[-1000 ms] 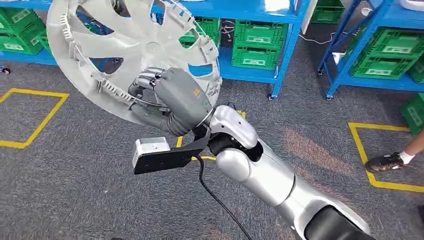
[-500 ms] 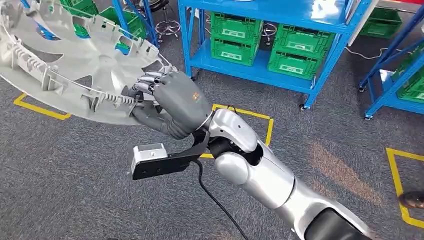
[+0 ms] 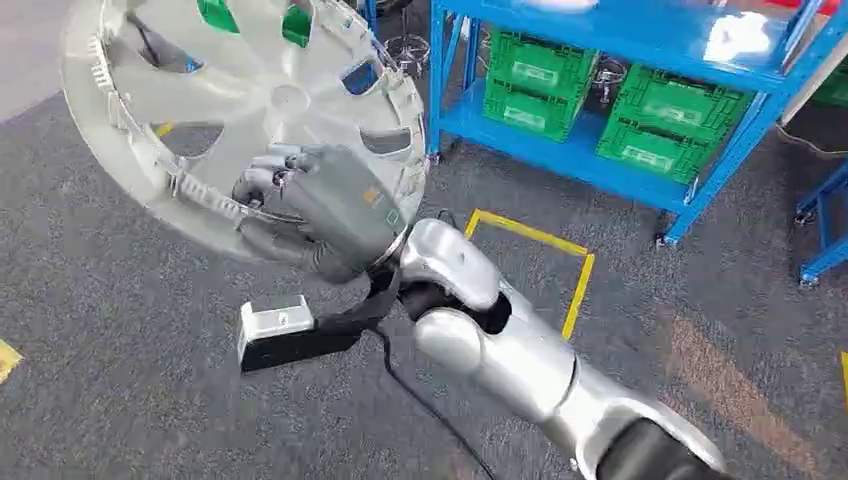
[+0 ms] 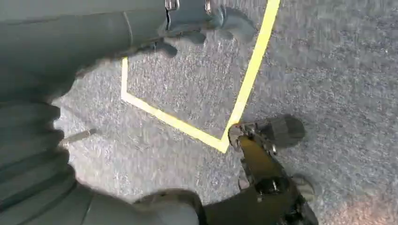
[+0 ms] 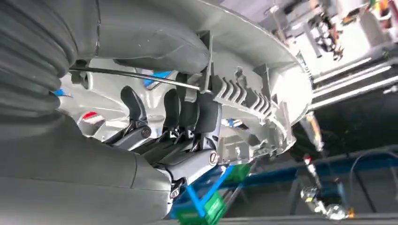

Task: Take the parts from the cabinet and place them on the table.

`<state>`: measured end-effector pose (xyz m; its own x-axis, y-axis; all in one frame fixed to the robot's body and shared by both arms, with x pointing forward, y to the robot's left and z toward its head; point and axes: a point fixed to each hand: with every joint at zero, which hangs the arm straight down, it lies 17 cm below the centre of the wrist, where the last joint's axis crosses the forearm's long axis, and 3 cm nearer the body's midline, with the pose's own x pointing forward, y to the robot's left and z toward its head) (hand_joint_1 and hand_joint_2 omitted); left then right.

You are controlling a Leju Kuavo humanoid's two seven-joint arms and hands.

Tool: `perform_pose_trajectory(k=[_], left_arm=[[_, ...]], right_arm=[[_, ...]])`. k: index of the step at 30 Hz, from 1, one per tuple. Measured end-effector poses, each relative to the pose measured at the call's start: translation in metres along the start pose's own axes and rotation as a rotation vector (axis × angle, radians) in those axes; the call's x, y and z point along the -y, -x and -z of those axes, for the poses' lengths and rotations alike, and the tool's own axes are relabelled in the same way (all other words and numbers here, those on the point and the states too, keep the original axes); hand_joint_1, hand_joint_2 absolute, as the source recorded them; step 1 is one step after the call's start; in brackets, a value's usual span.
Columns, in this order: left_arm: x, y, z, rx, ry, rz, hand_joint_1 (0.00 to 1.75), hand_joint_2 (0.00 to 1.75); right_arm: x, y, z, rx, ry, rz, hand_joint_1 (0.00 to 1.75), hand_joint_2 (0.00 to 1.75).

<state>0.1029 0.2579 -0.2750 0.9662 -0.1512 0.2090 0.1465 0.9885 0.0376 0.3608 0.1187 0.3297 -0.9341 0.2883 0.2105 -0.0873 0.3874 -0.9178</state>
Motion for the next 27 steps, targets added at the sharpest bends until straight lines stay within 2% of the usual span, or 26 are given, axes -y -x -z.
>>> perform_pose_trajectory(k=[14, 19, 27], left_arm=[[0.0, -0.003, 0.0, -0.001, -0.01, -0.047, 0.0, 1.75], [0.002, 0.01, 0.0, -0.02, -0.009, -0.062, 0.0, 1.75], [0.001, 0.009, 0.0, -0.015, -0.011, -0.058, 0.0, 1.75]], right_arm=[[-0.004, -0.013, 0.003, 0.047, -0.007, 0.002, 1.75, 1.75], [0.0, -0.026, 0.012, 0.076, -0.004, 0.004, 1.75, 1.75], [-0.003, -0.026, 0.013, 0.068, -0.021, 0.007, 1.75, 1.75]])
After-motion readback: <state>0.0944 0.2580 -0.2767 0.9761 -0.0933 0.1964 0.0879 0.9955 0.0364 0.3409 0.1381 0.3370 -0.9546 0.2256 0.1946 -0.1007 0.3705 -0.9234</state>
